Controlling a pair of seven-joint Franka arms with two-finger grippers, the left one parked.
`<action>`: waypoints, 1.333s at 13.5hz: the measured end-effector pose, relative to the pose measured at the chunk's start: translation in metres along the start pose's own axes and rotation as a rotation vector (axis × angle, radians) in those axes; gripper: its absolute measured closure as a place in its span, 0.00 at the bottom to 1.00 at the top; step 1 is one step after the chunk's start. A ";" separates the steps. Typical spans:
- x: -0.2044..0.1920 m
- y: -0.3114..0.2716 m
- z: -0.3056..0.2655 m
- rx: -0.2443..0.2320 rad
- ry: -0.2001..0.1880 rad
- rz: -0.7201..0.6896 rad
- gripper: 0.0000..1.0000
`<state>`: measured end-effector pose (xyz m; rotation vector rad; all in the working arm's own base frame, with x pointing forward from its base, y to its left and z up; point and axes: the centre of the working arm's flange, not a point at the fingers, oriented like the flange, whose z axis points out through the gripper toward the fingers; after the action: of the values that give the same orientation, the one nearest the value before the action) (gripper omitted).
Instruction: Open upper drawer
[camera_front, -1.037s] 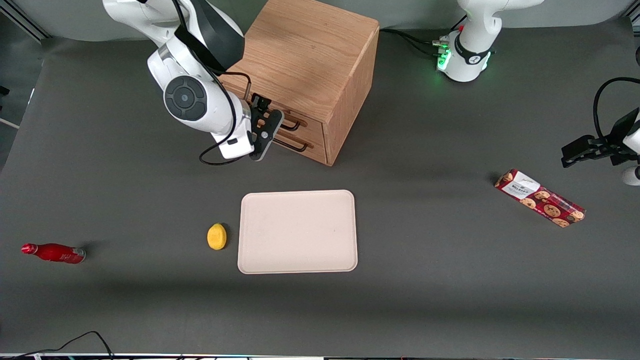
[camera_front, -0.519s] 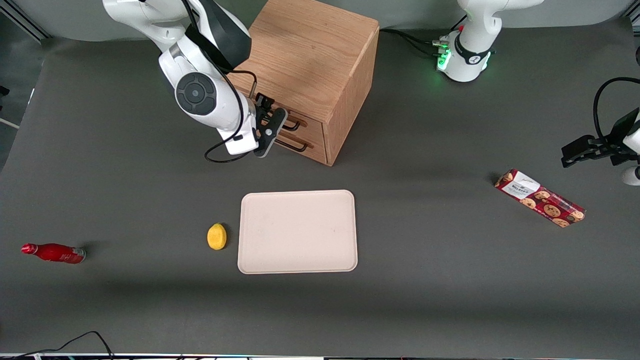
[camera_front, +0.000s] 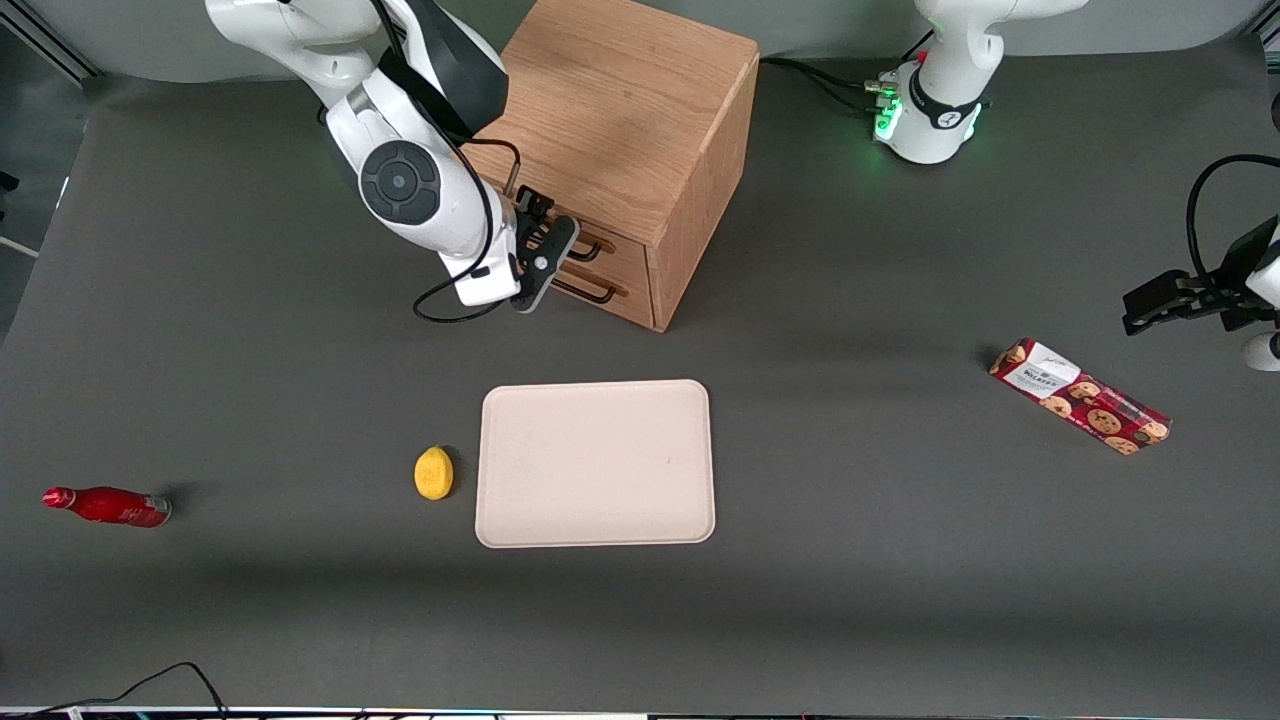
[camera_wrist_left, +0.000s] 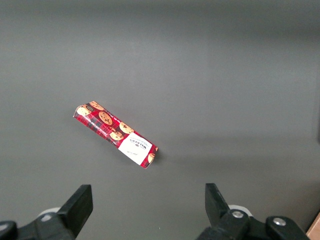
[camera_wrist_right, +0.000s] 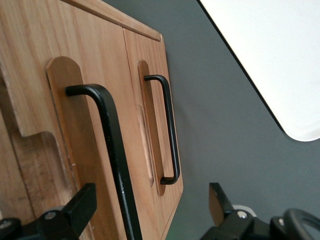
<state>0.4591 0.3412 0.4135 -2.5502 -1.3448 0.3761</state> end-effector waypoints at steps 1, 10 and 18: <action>0.000 0.000 0.000 0.000 0.000 0.001 0.00; -0.008 0.018 0.002 0.008 0.003 0.033 0.00; -0.007 0.020 0.002 0.061 0.031 0.048 0.00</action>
<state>0.4702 0.3245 0.4060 -2.5313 -1.2432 0.3786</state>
